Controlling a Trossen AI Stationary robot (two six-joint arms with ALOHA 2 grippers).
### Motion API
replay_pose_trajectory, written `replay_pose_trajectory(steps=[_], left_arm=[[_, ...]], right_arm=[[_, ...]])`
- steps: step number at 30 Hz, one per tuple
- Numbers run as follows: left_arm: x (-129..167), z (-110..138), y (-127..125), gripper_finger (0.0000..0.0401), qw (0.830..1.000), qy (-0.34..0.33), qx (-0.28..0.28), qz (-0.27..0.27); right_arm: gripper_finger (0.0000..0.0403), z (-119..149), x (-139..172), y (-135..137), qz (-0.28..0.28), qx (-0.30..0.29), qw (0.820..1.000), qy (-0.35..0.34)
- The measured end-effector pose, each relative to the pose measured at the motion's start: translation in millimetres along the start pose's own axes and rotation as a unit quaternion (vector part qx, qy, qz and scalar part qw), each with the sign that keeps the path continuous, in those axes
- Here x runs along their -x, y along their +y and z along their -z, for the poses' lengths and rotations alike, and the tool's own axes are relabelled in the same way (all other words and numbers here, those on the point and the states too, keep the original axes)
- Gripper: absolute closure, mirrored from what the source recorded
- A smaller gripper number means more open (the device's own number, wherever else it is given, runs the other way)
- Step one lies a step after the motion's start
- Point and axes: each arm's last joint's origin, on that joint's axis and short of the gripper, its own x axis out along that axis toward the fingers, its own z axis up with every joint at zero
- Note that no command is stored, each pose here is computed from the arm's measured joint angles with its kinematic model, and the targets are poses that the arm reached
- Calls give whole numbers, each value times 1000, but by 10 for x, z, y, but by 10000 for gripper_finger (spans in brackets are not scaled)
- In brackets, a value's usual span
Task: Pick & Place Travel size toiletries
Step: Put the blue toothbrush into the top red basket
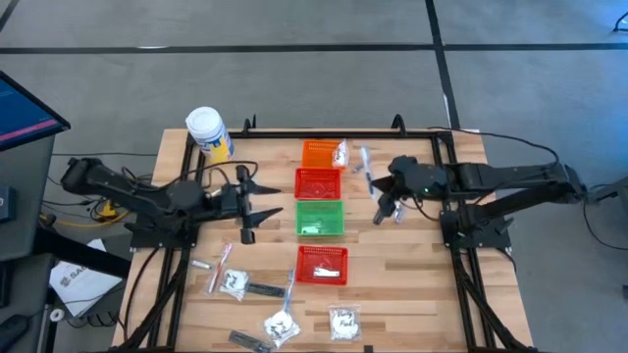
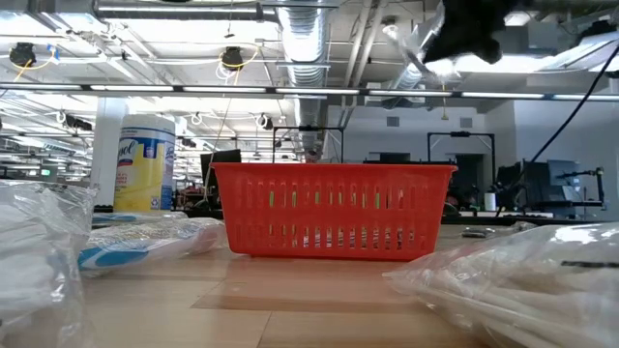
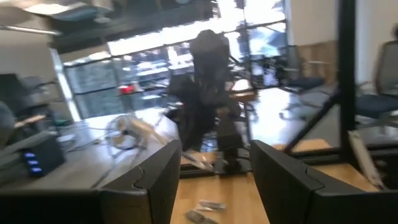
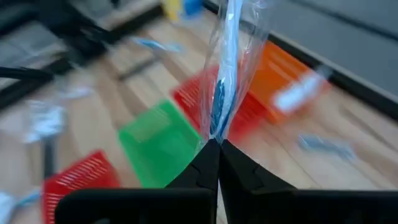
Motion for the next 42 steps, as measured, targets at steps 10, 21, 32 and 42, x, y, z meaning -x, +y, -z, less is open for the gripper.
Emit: replay_pose_trajectory(steps=[10,21,32,42], left_arm=[[-407,292,104,215,999,-10,12,-35],[-555,391,93,214,996,-47,34,71],[-561,389,125,135,996,-39,74,23],[-560,376,122,108,996,-46,76,32]], right_arm=[[403,0,-11,671,-92,108,980,-140],[403,202,-308,1125,-57,115,971,-200],[403,231,-529,1265,-38,119,962,-244],[403,145,-567,1209,-25,98,960,-261]])
